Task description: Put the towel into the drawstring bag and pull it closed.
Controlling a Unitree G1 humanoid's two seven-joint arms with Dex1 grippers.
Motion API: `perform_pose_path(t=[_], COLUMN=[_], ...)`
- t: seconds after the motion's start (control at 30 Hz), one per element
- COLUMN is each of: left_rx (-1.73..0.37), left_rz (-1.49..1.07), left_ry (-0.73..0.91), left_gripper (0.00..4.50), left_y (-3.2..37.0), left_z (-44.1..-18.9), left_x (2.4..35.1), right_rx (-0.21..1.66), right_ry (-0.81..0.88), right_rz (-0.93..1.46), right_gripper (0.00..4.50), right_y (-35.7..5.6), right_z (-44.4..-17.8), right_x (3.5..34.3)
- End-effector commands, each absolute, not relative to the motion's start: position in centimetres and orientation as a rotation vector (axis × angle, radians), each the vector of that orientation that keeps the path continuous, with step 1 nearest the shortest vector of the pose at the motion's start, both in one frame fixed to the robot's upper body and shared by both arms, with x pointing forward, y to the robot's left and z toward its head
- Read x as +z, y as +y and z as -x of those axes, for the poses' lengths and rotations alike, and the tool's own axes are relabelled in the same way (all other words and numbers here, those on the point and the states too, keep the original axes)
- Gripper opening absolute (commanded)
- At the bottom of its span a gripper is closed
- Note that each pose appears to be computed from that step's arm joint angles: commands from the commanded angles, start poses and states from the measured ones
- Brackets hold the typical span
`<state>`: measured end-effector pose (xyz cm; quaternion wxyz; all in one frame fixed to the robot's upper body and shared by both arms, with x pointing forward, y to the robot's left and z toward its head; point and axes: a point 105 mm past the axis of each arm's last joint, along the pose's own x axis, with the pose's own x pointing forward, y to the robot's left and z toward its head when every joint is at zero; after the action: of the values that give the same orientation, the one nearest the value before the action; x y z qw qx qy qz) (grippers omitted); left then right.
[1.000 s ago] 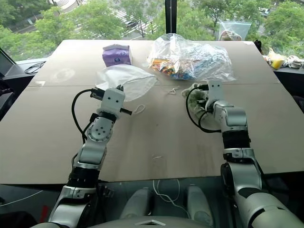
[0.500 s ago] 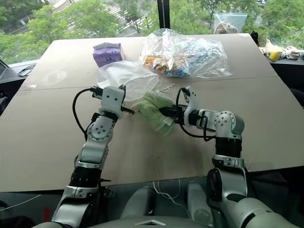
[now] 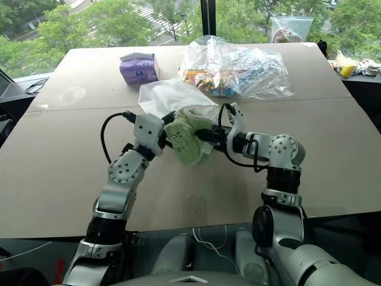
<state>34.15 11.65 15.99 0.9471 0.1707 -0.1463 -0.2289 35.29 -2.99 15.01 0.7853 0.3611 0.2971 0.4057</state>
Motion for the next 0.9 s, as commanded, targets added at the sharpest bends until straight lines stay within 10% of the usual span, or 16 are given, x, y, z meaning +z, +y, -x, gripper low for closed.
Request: perform_pose_path(t=[0.03,0.4,0.9], left_rx=[-0.533,-0.634,-0.73], left_rz=[-0.328,-0.312,-0.217], left_ry=[-0.383,-0.406,-0.378], left_gripper=[0.0,0.0,0.0], left_y=[10.4,8.9,7.3], left_z=[-33.0,-31.9,-30.9], left_x=[17.7,17.8,17.6], right_rx=[0.838,0.848,0.613], right_ry=[0.614,0.674,0.65], right_rz=[-0.813,-0.737,-1.406], right_gripper=[0.07,0.07,0.07], right_y=[-3.4,-2.3,-0.7], right_z=[-36.2,-35.2,-38.8], right_x=[16.0,15.2,19.2])
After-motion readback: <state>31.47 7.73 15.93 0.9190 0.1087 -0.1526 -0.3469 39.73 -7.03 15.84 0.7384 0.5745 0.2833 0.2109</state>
